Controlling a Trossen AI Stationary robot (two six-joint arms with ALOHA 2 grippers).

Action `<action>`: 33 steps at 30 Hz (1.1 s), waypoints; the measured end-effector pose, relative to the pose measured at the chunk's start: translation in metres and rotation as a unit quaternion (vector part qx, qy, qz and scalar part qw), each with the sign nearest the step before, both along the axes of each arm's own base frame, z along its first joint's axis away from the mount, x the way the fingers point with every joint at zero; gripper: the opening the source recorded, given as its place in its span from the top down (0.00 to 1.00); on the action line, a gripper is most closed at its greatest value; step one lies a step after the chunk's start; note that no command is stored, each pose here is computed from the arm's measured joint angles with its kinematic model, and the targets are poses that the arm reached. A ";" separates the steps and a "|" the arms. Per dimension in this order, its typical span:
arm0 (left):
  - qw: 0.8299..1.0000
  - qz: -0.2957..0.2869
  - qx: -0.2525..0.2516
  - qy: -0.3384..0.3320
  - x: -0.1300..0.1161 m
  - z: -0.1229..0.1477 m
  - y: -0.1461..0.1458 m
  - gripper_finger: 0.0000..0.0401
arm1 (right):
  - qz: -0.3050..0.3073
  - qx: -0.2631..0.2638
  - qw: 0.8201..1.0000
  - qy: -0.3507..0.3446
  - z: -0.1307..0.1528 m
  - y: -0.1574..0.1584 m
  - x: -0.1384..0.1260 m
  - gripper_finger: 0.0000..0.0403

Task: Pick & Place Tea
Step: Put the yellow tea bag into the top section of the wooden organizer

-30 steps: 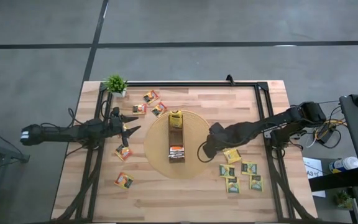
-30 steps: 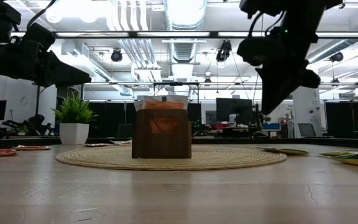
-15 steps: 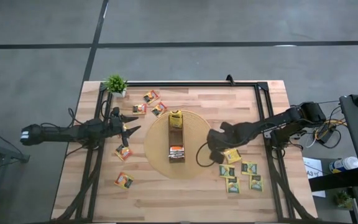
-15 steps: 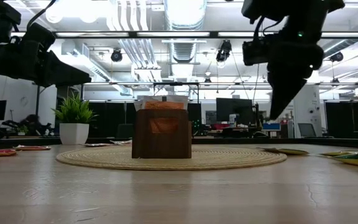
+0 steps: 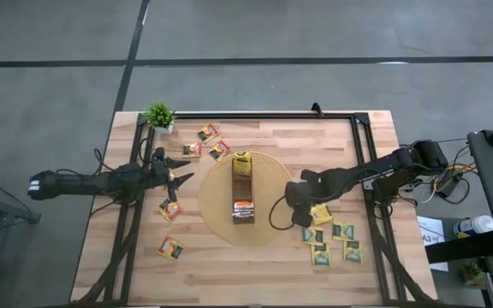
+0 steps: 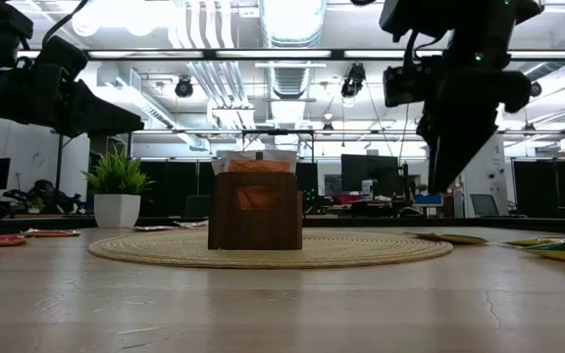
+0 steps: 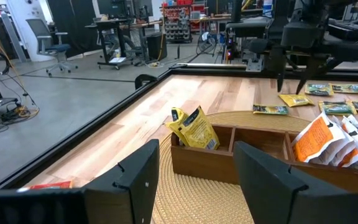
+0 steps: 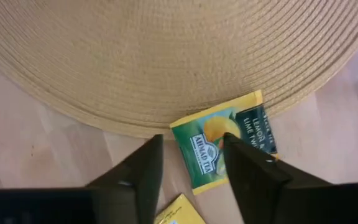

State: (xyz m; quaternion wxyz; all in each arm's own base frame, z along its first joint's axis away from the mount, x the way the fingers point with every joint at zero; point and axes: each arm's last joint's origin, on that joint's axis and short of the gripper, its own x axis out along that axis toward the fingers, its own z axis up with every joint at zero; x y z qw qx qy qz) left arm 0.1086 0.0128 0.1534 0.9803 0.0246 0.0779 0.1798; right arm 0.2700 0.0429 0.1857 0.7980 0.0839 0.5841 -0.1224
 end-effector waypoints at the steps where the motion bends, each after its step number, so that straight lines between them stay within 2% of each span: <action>1: 1.000 0.000 0.000 0.000 0.000 0.000 0.000 0.50 | 0.003 -0.001 1.000 0.004 -0.002 0.001 -0.001 0.56; 4: 1.000 0.000 0.000 0.000 0.000 0.000 0.000 0.50 | 0.022 -0.016 0.999 0.020 -0.009 0.000 -0.002 0.50; 8: 1.000 0.000 0.000 0.001 0.000 0.000 0.000 0.50 | 0.032 -0.022 0.998 0.041 -0.020 0.000 -0.003 0.46; 17: 1.000 0.000 0.000 0.003 0.000 -0.001 0.000 0.50 | 0.037 -0.046 0.992 0.109 -0.061 -0.001 -0.008 0.48; 21: 1.000 0.000 0.000 0.003 0.000 0.000 0.000 0.50 | 0.042 -0.044 0.992 0.115 -0.066 -0.001 -0.007 0.58; 26: 1.000 0.000 0.000 0.004 0.000 -0.001 0.000 0.50 | 0.044 -0.036 0.994 0.095 -0.054 0.000 -0.006 0.82; 28: 1.000 0.000 0.000 0.004 0.000 -0.001 0.000 0.50 | 0.043 -0.048 0.994 0.088 -0.049 -0.001 -0.006 0.93; 33: 1.000 0.000 0.000 0.004 0.000 -0.001 0.000 0.50 | 0.050 -0.098 0.993 0.043 -0.027 0.005 0.004 0.96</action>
